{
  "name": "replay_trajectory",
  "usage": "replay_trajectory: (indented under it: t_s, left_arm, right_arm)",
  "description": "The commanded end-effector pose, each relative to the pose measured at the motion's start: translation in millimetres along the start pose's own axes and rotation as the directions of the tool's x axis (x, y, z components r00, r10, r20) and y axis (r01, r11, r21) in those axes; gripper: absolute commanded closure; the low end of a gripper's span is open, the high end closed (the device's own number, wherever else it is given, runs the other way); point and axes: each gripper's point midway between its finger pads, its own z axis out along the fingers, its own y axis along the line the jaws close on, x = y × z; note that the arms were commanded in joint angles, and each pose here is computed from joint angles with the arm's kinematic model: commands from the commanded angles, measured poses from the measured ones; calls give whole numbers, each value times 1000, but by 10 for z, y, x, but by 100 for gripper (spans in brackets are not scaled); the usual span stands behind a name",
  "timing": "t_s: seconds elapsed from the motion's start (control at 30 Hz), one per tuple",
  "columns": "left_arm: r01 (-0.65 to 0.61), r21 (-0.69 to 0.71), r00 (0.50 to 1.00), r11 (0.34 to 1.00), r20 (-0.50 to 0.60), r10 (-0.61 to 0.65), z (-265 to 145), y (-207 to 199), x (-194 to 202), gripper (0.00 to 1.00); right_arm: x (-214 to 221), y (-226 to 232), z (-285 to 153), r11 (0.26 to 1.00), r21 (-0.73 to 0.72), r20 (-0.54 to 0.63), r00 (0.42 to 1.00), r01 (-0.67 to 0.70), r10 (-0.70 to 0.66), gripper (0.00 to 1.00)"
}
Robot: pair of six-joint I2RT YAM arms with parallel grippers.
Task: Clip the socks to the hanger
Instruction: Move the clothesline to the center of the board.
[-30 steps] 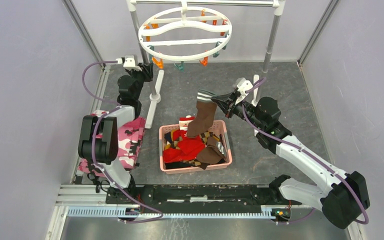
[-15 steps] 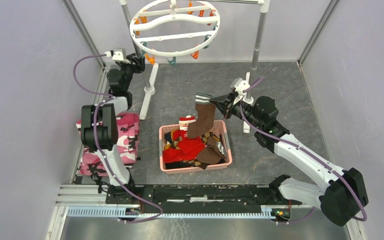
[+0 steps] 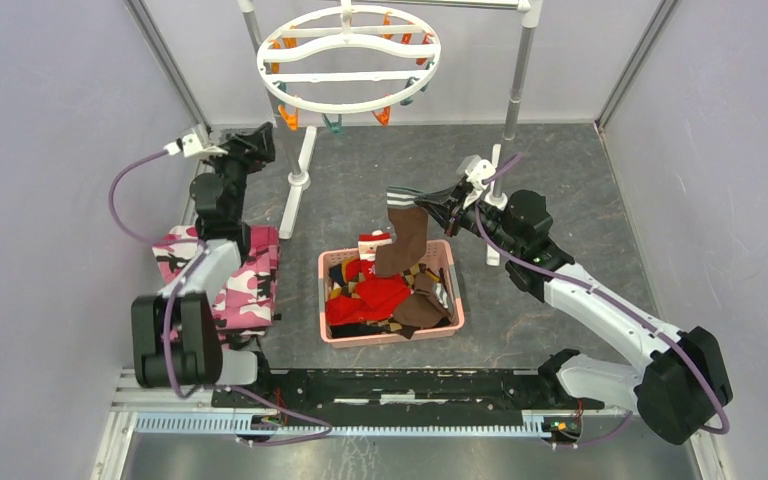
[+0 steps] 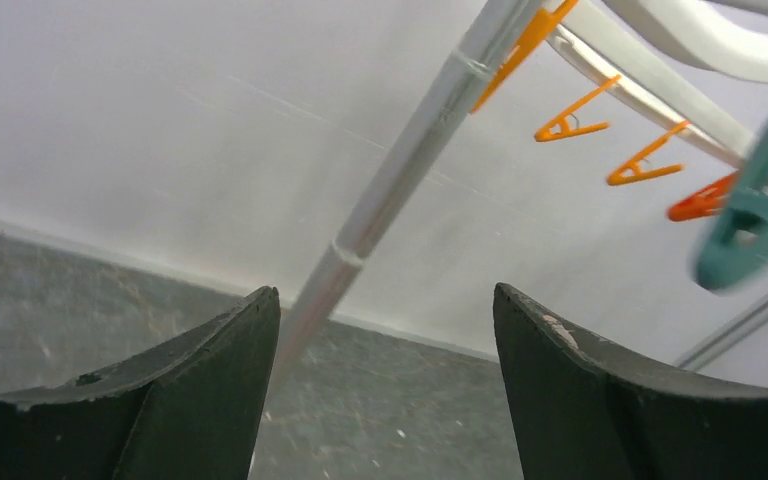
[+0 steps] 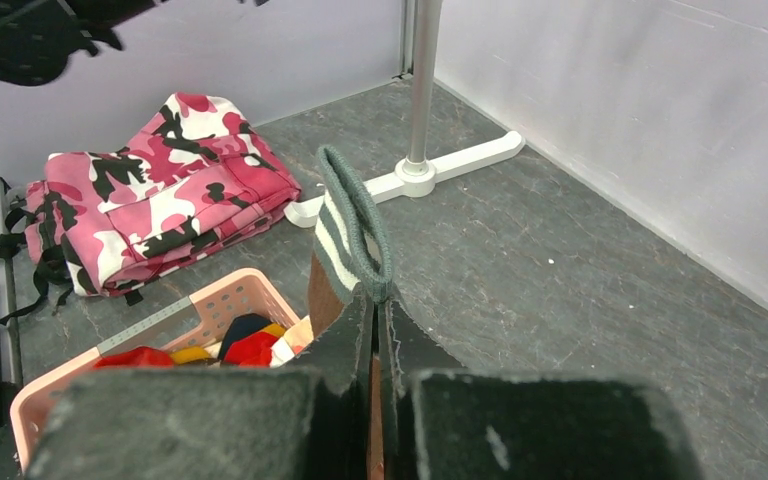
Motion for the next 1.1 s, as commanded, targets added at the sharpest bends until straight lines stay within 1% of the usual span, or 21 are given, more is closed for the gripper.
replay_trajectory:
  t_s: [0.0,0.07,0.17,0.23,0.27,0.4,0.5,0.53,0.67,0.8,0.93,1.0,1.07]
  left_arm:
    - [220,-110,968,969,-96,-231,-445,-43,111,16]
    - [278,-93,945,956,-152,-289,-625,-209,113,17]
    - [336,-68,918,939,-199,-343,-872,-490,-12,18]
    - [332,-59,912,942,-235,-336,-1028,-680,-110,18]
    - [318,-56,917,947,-236,-322,-1089,-752,-217,18]
    - [346,-14,886,938,-324,-331,-1357,-1219,-337,20]
    - [346,-2,861,938,-398,-318,-1524,-1521,-354,22]
    - [335,-5,853,942,-423,-305,-1585,-1605,-351,23]
    - [299,14,846,954,-466,-258,-1683,-1907,-406,24]
    - [253,39,838,967,-508,-198,-1658,-2173,-253,25]
    - [100,24,881,995,-466,-77,-1517,-2294,-148,24]
    - [28,22,906,999,-424,-16,-1409,-2343,-192,23]
    - [-14,25,911,1000,-411,23,-1291,-2391,-170,22]
  right_arm:
    - [-297,-36,64,999,1,81,996,33,-33,100]
    - [-269,-39,77,1000,0,77,997,26,-26,100]
    - [-232,-43,85,1000,-1,77,997,16,-16,100]
    - [-216,-43,85,1000,0,75,997,15,-15,100]
    - [-206,-50,81,1000,5,73,997,16,-16,100]
    - [-178,-82,81,1000,20,64,998,20,-22,100]
    - [-173,-81,81,1000,20,62,998,18,-19,100]
    - [-172,-81,79,1000,20,61,998,16,-18,100]
    - [-167,-76,70,1000,21,59,998,14,-16,100]
    - [-175,-71,68,1000,19,60,998,13,-14,100]
    - [-180,-71,60,1000,19,56,998,18,-19,100]
    - [-173,-74,59,1000,21,52,998,20,-21,100]
    - [-176,-66,60,1000,16,52,998,19,-19,100]
